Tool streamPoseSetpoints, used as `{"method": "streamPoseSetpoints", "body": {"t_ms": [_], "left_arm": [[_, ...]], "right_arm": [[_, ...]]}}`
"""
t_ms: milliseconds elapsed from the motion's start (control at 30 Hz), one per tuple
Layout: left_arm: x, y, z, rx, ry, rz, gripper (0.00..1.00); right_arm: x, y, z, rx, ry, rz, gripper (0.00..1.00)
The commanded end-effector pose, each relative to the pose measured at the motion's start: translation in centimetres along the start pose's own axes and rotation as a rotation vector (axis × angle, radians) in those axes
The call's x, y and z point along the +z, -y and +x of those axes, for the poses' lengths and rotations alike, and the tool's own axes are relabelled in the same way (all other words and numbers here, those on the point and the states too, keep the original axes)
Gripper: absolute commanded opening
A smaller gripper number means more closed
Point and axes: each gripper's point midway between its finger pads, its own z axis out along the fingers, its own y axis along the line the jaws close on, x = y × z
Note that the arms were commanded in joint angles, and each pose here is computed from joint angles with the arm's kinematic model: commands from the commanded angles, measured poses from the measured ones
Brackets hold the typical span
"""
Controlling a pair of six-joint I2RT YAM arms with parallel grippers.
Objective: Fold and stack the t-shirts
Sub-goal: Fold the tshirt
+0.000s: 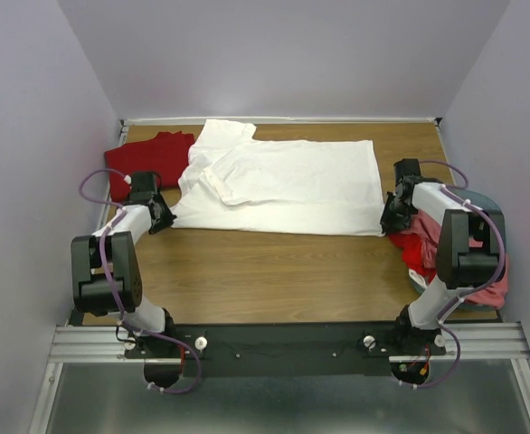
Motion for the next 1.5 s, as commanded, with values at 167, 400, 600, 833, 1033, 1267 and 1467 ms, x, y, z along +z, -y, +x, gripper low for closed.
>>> {"method": "streamPoseSetpoints", "body": {"t_ms": [167,400,600,833,1033,1267,1467], "left_arm": [[-2.9,-2.1,-0.2,0.032,0.033,-0.063,0.0],[-5.4,-1.8,1.1,-0.027,0.033,-0.023,0.0],[-8.2,-1.6,1.1,-0.064,0.047,-0.011,0.0],[-9.7,-2.9,4.0,-0.096,-0.01,-0.05,0.0],[-11.9,-4.0,5.5,-0.099,-0.008,-0.071,0.19],[-14.9,-3.8,1.3,-0.097,0.144,-0.089,0.9],[-15.7,2.6,-1.6,-0.032,0.264,0.184,0.94]], "right_arm": [[-2.0,2.5,0.5,0.004,-0.011,0.121,0.06],[-3.8,2.5,1.4,0.035,-0.046,0.12,0.03],[-5.3,2.8,2.8,0.07,-0.065,0.121,0.04],[-5.8,2.8,4.6,0.102,-0.102,0.108,0.06],[-7.1,3.1,4.4,0.092,-0.071,0.11,0.44],[-10.1,0.2,0.1,0.081,0.064,-0.022,0.72],[-10.6,-5.0,-1.3,0.026,0.123,-0.137,0.73]]}}
